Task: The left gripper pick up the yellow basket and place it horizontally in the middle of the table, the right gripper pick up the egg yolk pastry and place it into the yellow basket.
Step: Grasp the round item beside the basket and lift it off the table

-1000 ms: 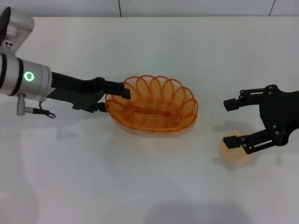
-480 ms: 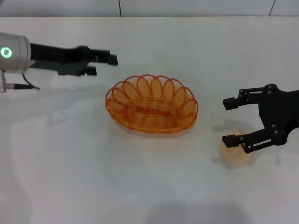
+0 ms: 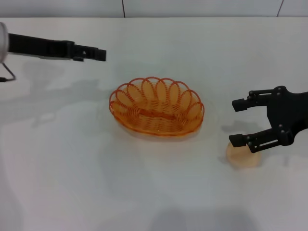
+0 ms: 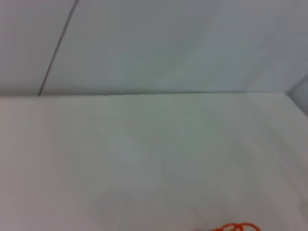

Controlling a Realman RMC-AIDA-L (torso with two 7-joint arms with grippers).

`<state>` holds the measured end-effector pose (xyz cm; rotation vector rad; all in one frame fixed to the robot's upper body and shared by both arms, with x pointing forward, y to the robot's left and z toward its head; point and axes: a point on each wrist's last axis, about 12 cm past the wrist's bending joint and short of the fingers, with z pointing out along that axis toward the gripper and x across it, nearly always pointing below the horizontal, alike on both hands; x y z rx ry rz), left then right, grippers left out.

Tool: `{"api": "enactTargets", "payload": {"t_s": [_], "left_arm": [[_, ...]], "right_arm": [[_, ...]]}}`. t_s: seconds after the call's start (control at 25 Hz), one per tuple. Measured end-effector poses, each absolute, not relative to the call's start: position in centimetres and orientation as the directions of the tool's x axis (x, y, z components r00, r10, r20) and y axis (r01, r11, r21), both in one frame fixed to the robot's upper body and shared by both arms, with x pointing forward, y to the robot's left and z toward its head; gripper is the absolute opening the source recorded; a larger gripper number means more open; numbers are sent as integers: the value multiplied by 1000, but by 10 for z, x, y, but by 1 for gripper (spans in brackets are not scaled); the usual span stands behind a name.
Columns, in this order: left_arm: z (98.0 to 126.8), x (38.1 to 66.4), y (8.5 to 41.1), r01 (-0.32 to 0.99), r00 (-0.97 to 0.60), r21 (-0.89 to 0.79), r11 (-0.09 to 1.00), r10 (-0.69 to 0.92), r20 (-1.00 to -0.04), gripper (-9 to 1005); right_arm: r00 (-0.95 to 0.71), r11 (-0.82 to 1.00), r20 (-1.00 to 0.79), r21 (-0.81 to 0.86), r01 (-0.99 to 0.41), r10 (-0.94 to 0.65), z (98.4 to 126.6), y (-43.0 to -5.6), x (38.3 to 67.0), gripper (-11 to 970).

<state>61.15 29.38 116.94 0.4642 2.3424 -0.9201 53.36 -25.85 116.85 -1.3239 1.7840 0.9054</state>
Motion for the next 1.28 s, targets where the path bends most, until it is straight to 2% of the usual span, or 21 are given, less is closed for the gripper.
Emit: {"api": "enactTargets", "payload": {"t_s": [0.24, 0.44, 0.64, 1.28], "left_arm": [[1194, 604, 308, 663, -657, -353, 660, 288, -697, 872], [1200, 595, 310, 743, -608, -288, 604, 429, -668, 872], [1199, 591, 297, 812, -550, -244, 530, 553, -626, 871], [1199, 591, 275, 852, -494, -224, 473, 585, -644, 871]], "right_arm": [[-263, 271, -832, 142, -952, -488, 1165, -257, 539, 868], [-300, 315, -794, 144, -938, -529, 1164, -253, 546, 869], [-323, 340, -762, 144, -929, -561, 1165, -250, 553, 869], [-423, 423, -627, 160, -892, -654, 1164, -255, 555, 869]]}}
